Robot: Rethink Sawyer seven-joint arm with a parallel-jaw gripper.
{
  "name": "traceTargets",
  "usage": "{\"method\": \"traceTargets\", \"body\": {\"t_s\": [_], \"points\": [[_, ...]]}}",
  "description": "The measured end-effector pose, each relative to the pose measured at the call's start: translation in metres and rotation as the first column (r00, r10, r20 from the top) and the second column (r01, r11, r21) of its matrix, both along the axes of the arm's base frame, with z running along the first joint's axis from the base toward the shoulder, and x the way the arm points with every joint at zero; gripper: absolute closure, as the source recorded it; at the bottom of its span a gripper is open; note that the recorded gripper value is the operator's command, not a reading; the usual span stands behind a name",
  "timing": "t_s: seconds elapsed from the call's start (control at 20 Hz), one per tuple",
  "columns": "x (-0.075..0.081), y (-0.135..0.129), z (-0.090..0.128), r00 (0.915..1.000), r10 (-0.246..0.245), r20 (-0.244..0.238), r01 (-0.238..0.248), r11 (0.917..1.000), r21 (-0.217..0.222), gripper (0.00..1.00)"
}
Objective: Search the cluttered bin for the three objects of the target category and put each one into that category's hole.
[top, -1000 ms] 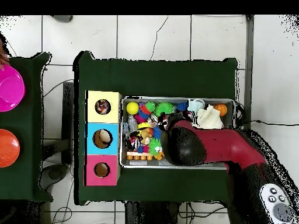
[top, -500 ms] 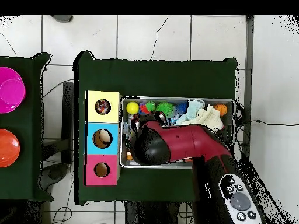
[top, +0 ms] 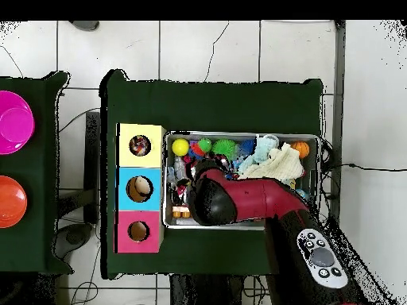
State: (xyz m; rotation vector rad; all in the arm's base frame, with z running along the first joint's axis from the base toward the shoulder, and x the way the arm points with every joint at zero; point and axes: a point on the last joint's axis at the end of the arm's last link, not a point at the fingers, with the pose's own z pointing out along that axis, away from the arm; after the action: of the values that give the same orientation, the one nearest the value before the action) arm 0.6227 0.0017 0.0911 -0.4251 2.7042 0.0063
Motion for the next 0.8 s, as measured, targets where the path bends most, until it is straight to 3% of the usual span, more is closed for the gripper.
{"method": "traceTargets", "body": {"t_s": [0.35, 0.8], "points": [[-0.015, -0.02, -0.046, 0.9971, -0.055, 0.053, 0.055, 0.9984, 0.016, 0.0], [-0.056, -0.033, -0.096, 0.9965, -0.082, -0.014, 0.082, 0.9965, -0.014, 0.0]]}}
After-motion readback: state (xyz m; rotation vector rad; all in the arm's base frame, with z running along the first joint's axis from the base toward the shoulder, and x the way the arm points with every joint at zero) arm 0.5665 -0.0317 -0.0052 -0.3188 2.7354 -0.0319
